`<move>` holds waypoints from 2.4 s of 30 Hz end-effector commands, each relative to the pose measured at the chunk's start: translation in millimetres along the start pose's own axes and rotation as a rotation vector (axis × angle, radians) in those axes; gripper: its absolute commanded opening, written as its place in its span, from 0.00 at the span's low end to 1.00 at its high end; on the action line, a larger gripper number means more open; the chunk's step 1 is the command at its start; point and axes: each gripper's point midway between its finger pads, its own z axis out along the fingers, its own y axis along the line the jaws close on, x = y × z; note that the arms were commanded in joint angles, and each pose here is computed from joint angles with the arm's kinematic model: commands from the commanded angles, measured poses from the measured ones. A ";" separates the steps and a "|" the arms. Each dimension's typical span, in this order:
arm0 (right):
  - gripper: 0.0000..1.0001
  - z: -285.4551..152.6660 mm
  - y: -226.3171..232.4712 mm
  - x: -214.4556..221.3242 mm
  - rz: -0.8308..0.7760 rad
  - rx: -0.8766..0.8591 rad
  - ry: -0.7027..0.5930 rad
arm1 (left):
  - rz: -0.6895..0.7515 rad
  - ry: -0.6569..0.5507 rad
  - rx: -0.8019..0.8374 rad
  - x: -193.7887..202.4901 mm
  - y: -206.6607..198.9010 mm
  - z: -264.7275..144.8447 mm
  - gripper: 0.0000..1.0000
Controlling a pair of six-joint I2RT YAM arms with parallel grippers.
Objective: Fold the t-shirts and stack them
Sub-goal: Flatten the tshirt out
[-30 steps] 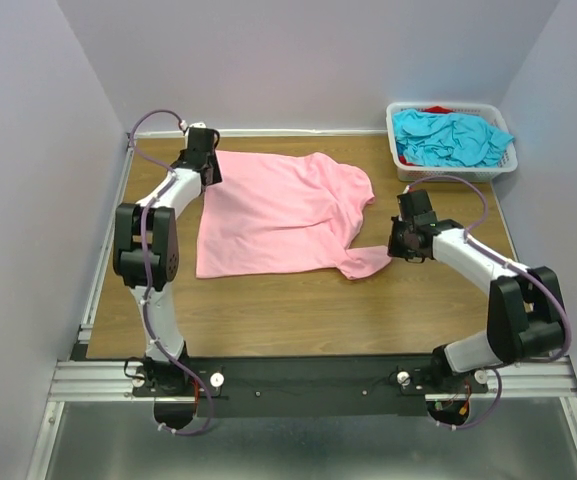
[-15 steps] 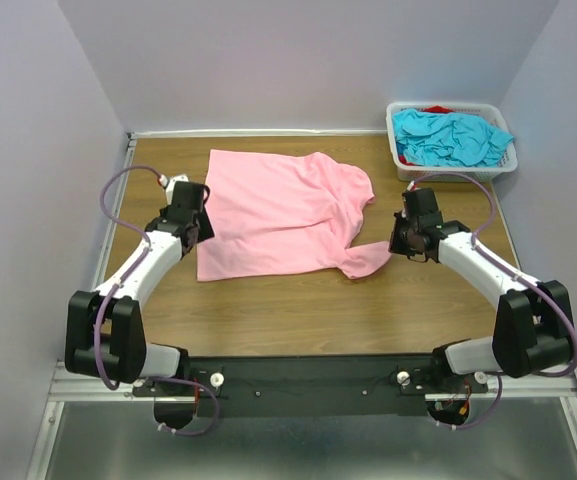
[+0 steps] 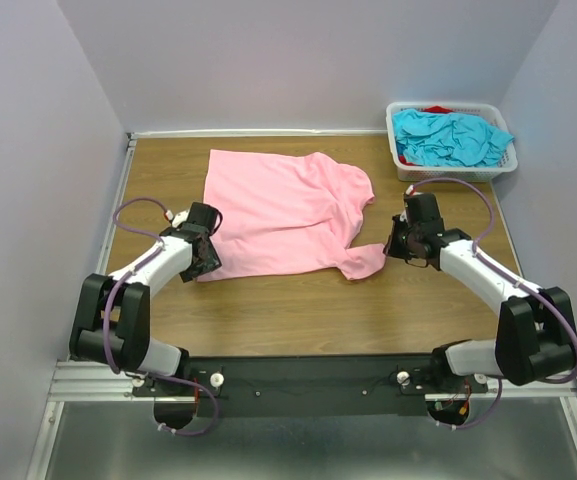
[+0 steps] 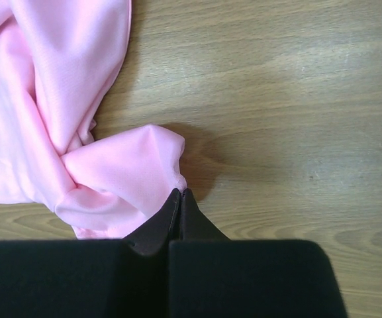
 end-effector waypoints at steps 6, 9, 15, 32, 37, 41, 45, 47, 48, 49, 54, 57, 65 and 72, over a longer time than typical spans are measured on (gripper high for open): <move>0.01 -4.4 8.9 -5.7 0.011 -0.059 -0.045 | -0.036 0.032 -0.069 11.2 9.4 13.0 0.63; 0.01 -5.2 8.1 -6.4 0.011 -0.055 -0.052 | -0.055 0.021 -0.089 10.1 18.6 15.2 0.61; 0.01 -5.8 5.8 -8.4 0.014 -0.043 -0.060 | -0.059 0.048 -0.071 17.8 21.6 19.4 0.53; 0.01 -34.7 10.2 -86.8 0.017 0.043 -0.242 | -0.091 -0.218 -0.071 -93.9 12.6 -34.2 0.00; 0.01 -80.3 37.7 -184.9 0.004 0.039 -0.423 | -0.133 -0.434 0.062 -213.1 -35.8 -117.4 0.00; 0.01 -147.9 60.6 -260.4 -0.012 0.010 -0.621 | -0.184 -0.618 0.194 -284.4 -56.4 -207.0 0.00; 0.01 -223.6 72.2 -302.5 -0.044 -0.017 -0.805 | -0.193 -0.852 0.326 -323.4 -49.8 -316.9 0.00; 0.01 -263.3 74.3 -308.4 -0.060 -0.038 -0.883 | -0.195 -0.922 0.353 -323.7 -41.1 -346.6 0.00; 0.01 -280.7 76.9 -309.8 -0.071 -0.055 -0.915 | -0.221 -1.007 0.399 -321.1 -26.4 -383.7 0.00; 0.01 -295.1 75.4 -308.6 -0.091 -0.054 -0.942 | -0.205 -1.026 0.398 -315.6 -21.3 -387.3 0.00; 0.01 -384.2 70.0 -279.6 -0.137 -0.115 -1.098 | -0.224 -1.246 0.526 -270.8 28.4 -462.4 0.00; 0.01 -416.1 62.6 -264.4 -0.159 -0.114 -1.160 | -0.198 -1.303 0.598 -250.7 37.9 -485.6 0.00; 0.01 -475.0 51.6 -243.7 -0.192 -0.108 -1.275 | -0.134 -1.363 0.737 -223.1 44.1 -527.7 0.00; 0.01 -411.9 53.5 -265.8 -0.255 -0.020 -1.149 | -0.046 -1.204 0.702 -241.4 -6.9 -446.6 0.00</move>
